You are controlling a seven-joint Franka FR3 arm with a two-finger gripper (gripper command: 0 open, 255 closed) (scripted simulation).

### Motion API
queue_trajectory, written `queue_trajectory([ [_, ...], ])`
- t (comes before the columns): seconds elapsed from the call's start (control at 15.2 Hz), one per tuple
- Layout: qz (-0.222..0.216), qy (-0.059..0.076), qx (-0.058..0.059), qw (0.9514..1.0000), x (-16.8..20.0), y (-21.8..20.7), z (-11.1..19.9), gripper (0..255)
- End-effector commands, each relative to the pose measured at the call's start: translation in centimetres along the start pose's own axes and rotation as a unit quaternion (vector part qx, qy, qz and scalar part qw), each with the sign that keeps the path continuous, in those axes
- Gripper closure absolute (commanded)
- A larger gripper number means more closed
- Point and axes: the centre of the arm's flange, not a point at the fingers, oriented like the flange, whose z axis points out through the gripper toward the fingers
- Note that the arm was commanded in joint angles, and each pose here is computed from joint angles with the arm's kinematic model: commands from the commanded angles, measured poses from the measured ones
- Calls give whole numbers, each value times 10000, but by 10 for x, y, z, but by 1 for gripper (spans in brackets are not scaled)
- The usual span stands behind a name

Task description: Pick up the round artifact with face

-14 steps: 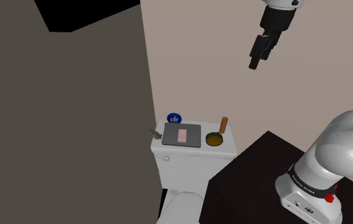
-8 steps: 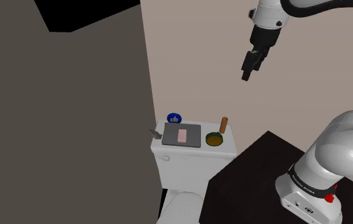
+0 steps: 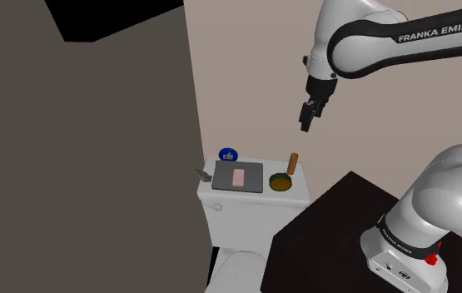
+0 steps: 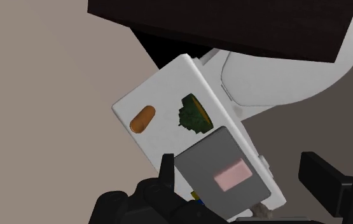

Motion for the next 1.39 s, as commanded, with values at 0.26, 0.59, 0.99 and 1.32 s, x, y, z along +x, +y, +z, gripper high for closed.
queue_trajectory([
  [0.26, -155, -169, -83, 9997, 26, 1, 78, 0],
  [0.59, -281, -316, -152, 9990, 43, 2, 143, 0],
  [0.99, -432, -492, -234, 9976, 62, 4, 221, 0],
  [1.32, -557, -639, -303, 9959, 76, 7, 287, 0],
])
